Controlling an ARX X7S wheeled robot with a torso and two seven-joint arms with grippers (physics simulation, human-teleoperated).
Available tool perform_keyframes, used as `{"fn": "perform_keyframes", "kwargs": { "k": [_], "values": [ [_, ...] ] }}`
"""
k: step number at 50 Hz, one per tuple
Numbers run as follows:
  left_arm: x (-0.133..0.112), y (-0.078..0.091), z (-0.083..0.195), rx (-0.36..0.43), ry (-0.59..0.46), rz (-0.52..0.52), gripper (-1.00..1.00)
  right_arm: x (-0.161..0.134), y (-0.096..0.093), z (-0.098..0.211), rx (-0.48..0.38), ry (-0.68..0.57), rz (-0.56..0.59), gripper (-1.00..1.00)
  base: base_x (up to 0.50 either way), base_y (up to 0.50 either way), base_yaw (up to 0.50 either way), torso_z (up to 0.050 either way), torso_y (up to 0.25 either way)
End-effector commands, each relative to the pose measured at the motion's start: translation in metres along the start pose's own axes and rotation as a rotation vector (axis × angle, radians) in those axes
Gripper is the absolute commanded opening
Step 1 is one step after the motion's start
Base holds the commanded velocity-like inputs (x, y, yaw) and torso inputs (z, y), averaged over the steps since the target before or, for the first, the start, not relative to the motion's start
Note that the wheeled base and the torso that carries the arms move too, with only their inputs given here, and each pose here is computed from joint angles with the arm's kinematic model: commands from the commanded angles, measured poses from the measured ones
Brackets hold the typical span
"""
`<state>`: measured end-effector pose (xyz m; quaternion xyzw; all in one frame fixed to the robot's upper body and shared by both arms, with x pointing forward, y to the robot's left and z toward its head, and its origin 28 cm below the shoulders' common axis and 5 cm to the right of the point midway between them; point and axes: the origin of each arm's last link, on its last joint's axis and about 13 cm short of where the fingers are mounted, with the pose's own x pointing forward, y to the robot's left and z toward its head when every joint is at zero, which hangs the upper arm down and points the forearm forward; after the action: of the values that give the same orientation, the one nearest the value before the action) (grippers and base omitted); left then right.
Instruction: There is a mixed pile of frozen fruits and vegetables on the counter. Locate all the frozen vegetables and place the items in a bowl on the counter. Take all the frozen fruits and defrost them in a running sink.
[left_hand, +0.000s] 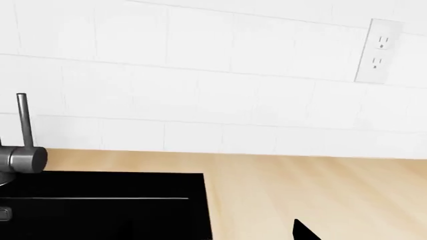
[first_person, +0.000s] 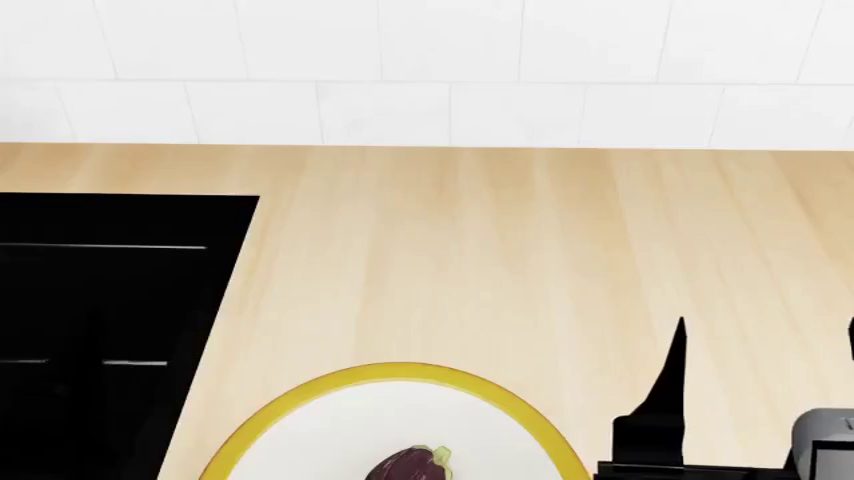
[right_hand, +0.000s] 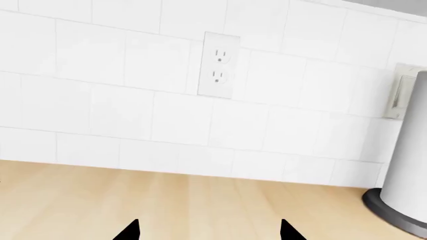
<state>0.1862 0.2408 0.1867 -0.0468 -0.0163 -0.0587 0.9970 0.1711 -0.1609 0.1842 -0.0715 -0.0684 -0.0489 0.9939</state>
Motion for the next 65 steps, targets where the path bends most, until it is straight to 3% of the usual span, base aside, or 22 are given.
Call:
{"fn": "perform_keyframes", "kwargs": {
  "k": [1,3,11,29,65],
  "values": [
    [-0.0005,0.0126,0.0015,0.000,-0.012,0.060,1.00,-0.0009,-0.0008,0.0006,-0.021,-0.011,-0.004,1.00,0.00,0.00,0.00,0.000,0.000],
    [-0.0034,0.0158,0.0039,-0.002,-0.019,0.067,1.00,-0.0005,-0.0010,-0.0005,-0.062,0.001,-0.010,1.00,0.00,0.00,0.00,0.000,0.000],
    [-0.0051,0.0189,0.0097,0.000,-0.039,0.082,1.00,-0.0012,-0.0007,0.0031,-0.013,-0.032,-0.006,1.00,0.00,0.33,0.00,0.000,0.000],
    [-0.0043,0.0183,0.0086,0.014,-0.039,0.075,1.00,-0.0014,-0.0008,0.0039,0.008,-0.026,0.004,1.00,0.00,0.50,0.00,0.000,0.000],
    [-0.0071,0.0213,0.0096,0.007,-0.041,0.076,1.00,-0.0007,0.0019,0.0019,-0.001,-0.015,0.008,1.00,0.00,0.50,0.00,0.000,0.000]
  ]
}}
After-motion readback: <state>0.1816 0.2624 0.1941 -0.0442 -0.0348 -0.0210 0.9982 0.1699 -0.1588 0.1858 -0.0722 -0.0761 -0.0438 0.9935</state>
